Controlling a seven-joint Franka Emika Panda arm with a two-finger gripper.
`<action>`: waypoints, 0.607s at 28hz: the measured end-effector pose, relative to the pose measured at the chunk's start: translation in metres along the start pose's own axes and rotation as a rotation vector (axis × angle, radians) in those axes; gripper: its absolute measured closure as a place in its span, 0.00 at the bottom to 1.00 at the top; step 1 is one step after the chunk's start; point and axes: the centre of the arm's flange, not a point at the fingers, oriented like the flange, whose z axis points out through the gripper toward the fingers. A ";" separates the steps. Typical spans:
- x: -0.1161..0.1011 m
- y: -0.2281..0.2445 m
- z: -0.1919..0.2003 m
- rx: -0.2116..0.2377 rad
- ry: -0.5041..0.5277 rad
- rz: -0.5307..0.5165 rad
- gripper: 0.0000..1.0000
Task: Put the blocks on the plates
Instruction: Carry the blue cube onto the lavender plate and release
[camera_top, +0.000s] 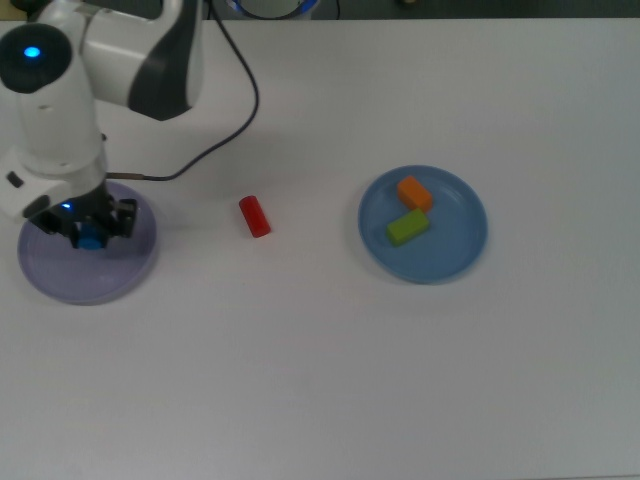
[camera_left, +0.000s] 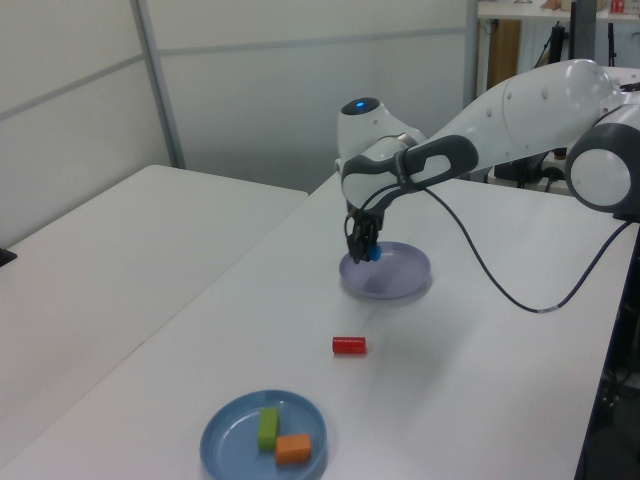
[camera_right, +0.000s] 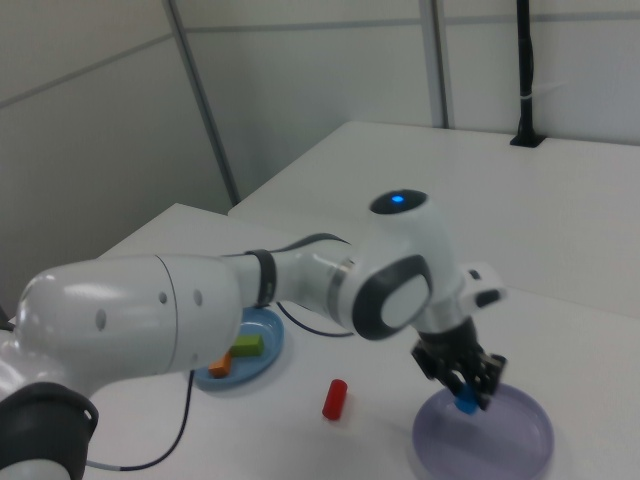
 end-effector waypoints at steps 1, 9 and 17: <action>-0.003 0.006 0.003 0.000 -0.005 0.001 0.63; -0.005 0.001 0.033 0.020 -0.045 -0.010 0.52; -0.004 -0.002 0.035 0.022 -0.047 -0.014 0.31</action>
